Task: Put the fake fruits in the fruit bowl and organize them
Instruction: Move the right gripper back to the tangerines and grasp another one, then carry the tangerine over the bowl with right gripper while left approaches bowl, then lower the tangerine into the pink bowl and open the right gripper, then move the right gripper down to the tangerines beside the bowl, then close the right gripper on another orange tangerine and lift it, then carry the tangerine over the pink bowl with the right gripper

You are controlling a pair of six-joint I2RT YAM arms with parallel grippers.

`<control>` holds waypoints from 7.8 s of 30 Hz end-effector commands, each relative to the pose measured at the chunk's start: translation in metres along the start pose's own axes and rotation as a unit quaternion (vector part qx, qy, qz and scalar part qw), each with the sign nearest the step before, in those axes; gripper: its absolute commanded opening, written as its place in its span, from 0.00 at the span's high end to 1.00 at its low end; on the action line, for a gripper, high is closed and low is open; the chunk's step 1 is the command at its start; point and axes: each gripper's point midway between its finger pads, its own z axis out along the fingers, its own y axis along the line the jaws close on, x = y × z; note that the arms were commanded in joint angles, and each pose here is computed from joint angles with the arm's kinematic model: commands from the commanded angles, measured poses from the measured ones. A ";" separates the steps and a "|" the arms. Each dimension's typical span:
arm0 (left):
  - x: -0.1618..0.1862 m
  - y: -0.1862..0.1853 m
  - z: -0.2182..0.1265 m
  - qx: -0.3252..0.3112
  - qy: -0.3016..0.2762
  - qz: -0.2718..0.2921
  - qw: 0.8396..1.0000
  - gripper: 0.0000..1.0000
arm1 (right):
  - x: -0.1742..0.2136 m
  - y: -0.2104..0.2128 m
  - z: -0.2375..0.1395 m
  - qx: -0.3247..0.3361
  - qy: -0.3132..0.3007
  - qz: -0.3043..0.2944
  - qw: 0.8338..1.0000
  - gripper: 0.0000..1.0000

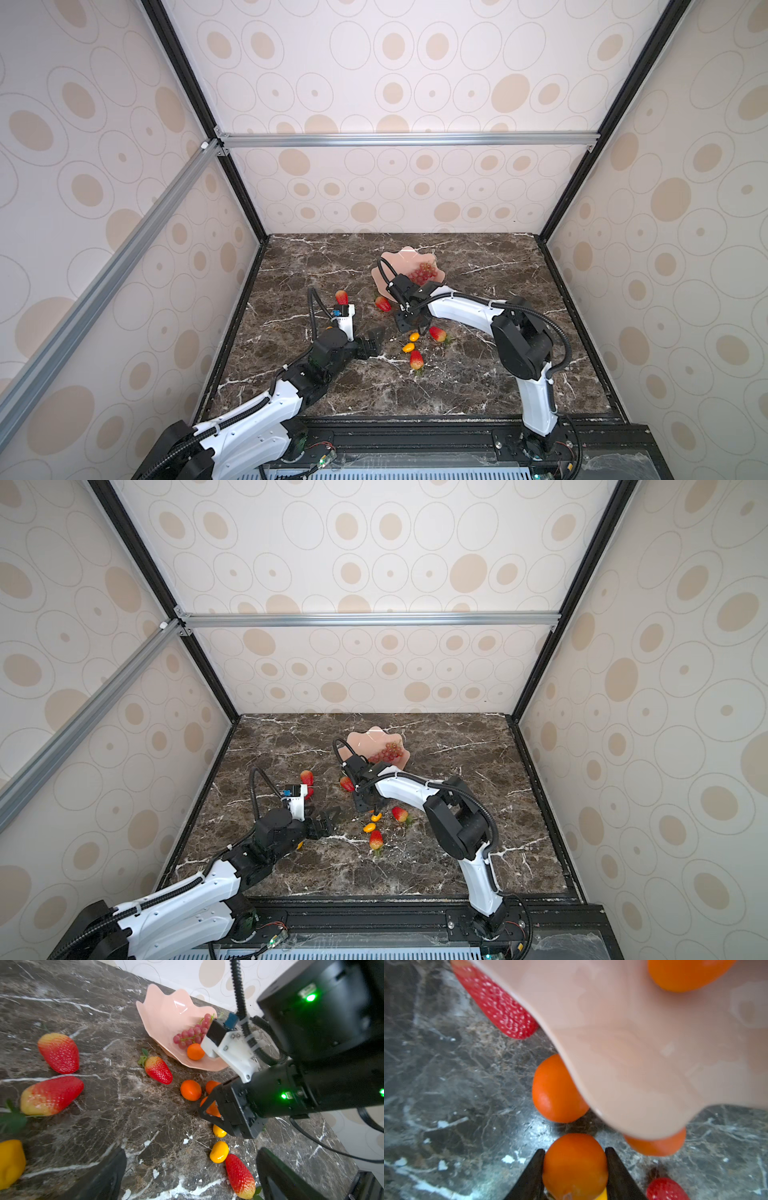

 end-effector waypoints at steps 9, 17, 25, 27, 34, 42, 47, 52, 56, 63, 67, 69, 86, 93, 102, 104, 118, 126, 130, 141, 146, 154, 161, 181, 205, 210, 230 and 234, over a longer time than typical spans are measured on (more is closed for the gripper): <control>-0.049 -0.020 -0.001 -0.012 -0.041 0.061 0.997 0.02 | -0.005 0.000 -0.072 -0.046 -0.071 0.025 0.996 0.58; -0.066 -0.044 0.019 0.022 -0.051 0.048 0.997 0.02 | -0.016 -0.034 -0.100 -0.020 -0.108 0.052 0.993 0.58; -0.066 -0.060 0.051 0.040 -0.027 0.026 0.998 0.02 | -0.030 -0.075 -0.110 0.005 -0.127 0.087 0.988 0.58; -0.063 -0.064 0.058 0.049 -0.021 0.021 0.998 0.02 | -0.035 -0.081 -0.108 0.010 -0.129 0.090 0.988 0.58; -0.061 -0.071 0.083 0.051 0.000 0.013 0.999 0.02 | -0.056 -0.092 -0.098 0.014 -0.122 0.094 0.988 0.58; -0.074 -0.075 0.097 0.066 -0.002 -0.004 0.998 0.02 | -0.080 -0.093 -0.076 0.020 -0.101 0.084 0.991 0.58; -0.081 -0.071 0.102 0.071 -0.006 -0.011 0.997 0.02 | -0.090 -0.092 -0.058 0.023 -0.086 0.074 0.993 0.58; -0.088 -0.066 0.107 0.075 -0.004 -0.023 0.997 0.02 | -0.097 -0.094 -0.044 0.030 -0.074 0.068 0.995 0.58; -0.089 -0.068 0.112 0.078 0.004 -0.011 0.997 0.02 | -0.102 -0.095 -0.033 0.028 -0.067 0.069 0.995 0.58; -0.092 -0.063 0.113 0.082 -0.003 -0.016 0.997 0.02 | -0.104 -0.094 -0.011 0.031 -0.039 0.064 0.997 0.58; -0.089 -0.055 0.112 0.075 -0.003 -0.020 0.997 0.02 | -0.104 -0.098 -0.002 0.037 -0.035 0.066 0.997 0.57; -0.086 -0.053 0.111 0.074 -0.001 -0.023 0.997 0.02 | -0.104 -0.099 0.001 0.042 -0.031 0.065 0.996 0.57; -0.085 -0.052 0.105 0.081 -0.005 -0.022 0.996 0.02 | -0.105 -0.106 0.011 0.055 -0.022 0.063 0.996 0.49; -0.085 -0.052 0.100 0.082 -0.009 -0.018 0.996 0.02 | -0.108 -0.104 0.002 0.050 -0.031 0.063 0.996 0.46; -0.084 -0.055 0.075 0.089 -0.011 0.004 0.996 0.02 | -0.116 -0.096 -0.054 0.015 -0.086 0.067 0.994 0.44; -0.081 -0.054 0.067 0.085 -0.012 0.017 0.996 0.02 | -0.112 -0.095 -0.067 0.004 -0.101 0.070 0.992 0.44; -0.041 -0.064 0.031 0.095 -0.006 0.037 0.995 0.02 | -0.006 -0.078 -0.083 -0.082 -0.144 0.096 0.981 0.42; -0.015 -0.076 0.038 0.106 0.011 0.055 0.993 0.02 | 0.006 -0.070 -0.055 -0.107 -0.168 0.110 0.974 0.41; -0.006 -0.082 0.045 0.108 0.024 0.063 0.992 0.02 | 0.004 -0.061 -0.039 -0.123 -0.169 0.101 0.973 0.41; 0.010 -0.078 0.047 0.102 0.032 0.060 0.993 0.02 | 0.000 -0.054 -0.013 -0.131 -0.164 0.109 0.972 0.37; 0.008 -0.075 0.047 0.091 0.028 0.067 0.993 0.02 | -0.001 -0.054 -0.004 -0.127 -0.157 0.110 0.973 0.36; 0.006 -0.075 0.045 0.089 0.027 0.064 0.994 0.02 | -0.007 -0.052 0.004 -0.126 -0.155 0.114 0.973 0.36; 0.005 -0.075 0.046 0.088 0.026 0.062 0.994 0.02 | -0.013 -0.050 0.011 -0.126 -0.151 0.116 0.974 0.37; 0.000 -0.059 0.043 0.047 0.010 0.055 0.997 0.02 | -0.006 -0.055 0.038 -0.101 -0.117 0.122 0.980 0.40; 0.006 -0.058 0.048 0.040 0.027 0.056 0.997 0.02 | -0.007 -0.062 0.003 -0.095 -0.136 0.141 0.976 0.55; -0.001 -0.054 0.049 0.023 0.015 0.065 0.998 0.02 | -0.016 -0.061 -0.031 -0.108 -0.168 0.140 0.970 0.56; -0.034 -0.093 0.073 0.059 -0.007 0.111 0.992 0.02 | -0.006 -0.103 -0.127 -0.035 -0.247 0.143 0.958 0.56; -0.045 -0.097 0.078 0.057 -0.014 0.107 0.993 0.02 | -0.019 -0.106 -0.133 -0.026 -0.244 0.138 0.960 0.56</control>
